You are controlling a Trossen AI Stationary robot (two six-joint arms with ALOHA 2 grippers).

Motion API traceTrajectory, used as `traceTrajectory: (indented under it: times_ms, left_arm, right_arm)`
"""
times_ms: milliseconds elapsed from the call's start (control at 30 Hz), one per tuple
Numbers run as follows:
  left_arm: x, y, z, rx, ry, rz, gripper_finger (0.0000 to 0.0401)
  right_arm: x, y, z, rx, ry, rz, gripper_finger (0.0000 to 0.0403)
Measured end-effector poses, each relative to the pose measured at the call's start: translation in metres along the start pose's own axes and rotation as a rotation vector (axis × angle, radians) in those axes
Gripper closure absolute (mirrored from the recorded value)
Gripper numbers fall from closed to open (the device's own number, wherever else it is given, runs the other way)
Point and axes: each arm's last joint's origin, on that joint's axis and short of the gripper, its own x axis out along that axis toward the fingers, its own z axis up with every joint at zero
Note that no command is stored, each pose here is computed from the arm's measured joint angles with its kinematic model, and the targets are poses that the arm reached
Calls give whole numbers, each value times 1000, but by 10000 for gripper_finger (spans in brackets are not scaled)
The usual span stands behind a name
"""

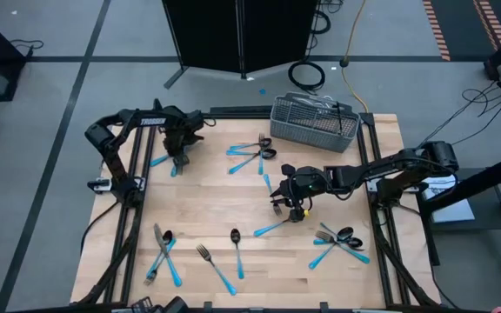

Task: Sort silverware
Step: Put the blue knife into the right of the blue utensil organizer

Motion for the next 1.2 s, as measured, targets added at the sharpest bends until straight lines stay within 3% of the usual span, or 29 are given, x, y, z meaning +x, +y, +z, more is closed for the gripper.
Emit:
traceTrajectory:
  times_ms: [467, 1200]
  left_arm:
    - [-14, -14, 5, 83, 50, 201, 379]
    - [-48, -14, 41, 91, -243, 382, 379]
  right_arm:
    - [0, 0, 0, 0, -2, 0, 324]
    - [0, -1, 2, -5, -24, -3, 324]
